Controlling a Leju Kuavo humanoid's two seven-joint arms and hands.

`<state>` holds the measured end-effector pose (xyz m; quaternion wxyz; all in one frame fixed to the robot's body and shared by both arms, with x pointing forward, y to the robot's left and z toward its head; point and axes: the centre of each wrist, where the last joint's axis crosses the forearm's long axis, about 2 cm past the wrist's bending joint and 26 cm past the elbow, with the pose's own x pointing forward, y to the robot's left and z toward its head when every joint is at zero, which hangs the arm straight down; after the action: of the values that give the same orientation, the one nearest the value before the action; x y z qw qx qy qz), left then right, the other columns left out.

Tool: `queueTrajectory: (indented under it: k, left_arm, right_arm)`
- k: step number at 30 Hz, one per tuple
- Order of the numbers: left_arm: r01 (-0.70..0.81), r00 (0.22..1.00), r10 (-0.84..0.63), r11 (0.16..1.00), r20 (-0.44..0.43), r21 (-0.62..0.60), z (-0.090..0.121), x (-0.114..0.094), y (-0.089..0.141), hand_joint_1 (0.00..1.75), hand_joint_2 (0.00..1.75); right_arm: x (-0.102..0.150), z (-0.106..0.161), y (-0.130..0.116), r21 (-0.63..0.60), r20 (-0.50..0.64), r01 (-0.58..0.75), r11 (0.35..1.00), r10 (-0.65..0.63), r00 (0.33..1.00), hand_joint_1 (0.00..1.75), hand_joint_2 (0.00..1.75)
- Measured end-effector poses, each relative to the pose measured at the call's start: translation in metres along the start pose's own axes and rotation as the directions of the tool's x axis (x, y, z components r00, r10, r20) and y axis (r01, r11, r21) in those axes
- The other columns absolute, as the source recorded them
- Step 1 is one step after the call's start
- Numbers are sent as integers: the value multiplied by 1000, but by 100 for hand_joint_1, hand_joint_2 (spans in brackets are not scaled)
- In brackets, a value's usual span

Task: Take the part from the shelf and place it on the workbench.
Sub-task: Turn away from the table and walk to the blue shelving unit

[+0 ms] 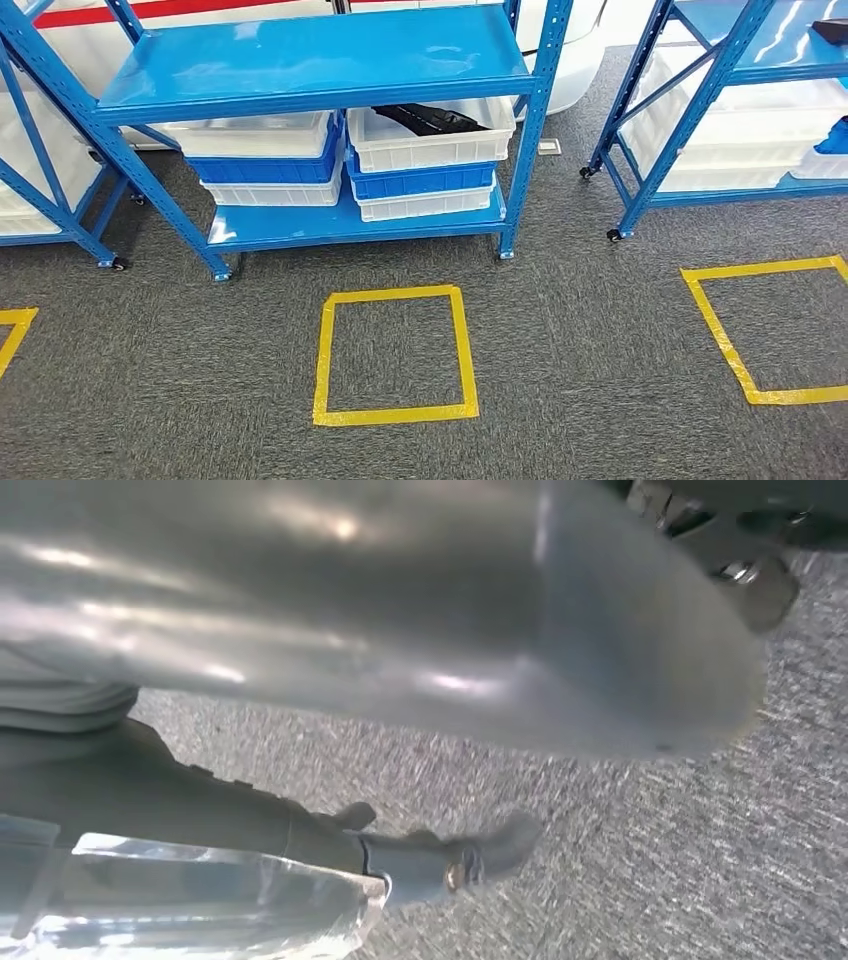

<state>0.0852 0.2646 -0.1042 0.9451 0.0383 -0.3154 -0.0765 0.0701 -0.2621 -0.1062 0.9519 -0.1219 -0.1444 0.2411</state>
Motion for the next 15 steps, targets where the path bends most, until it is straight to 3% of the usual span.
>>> queueTrajectory:
  k: [15]
  left_arm:
    - [-23,1000,23,1000,-1,1,1,1,-5,0,0]
  right_arm:
    - [-6,-2,-8,-13,-8,-14,1000,13,1000,0,0]
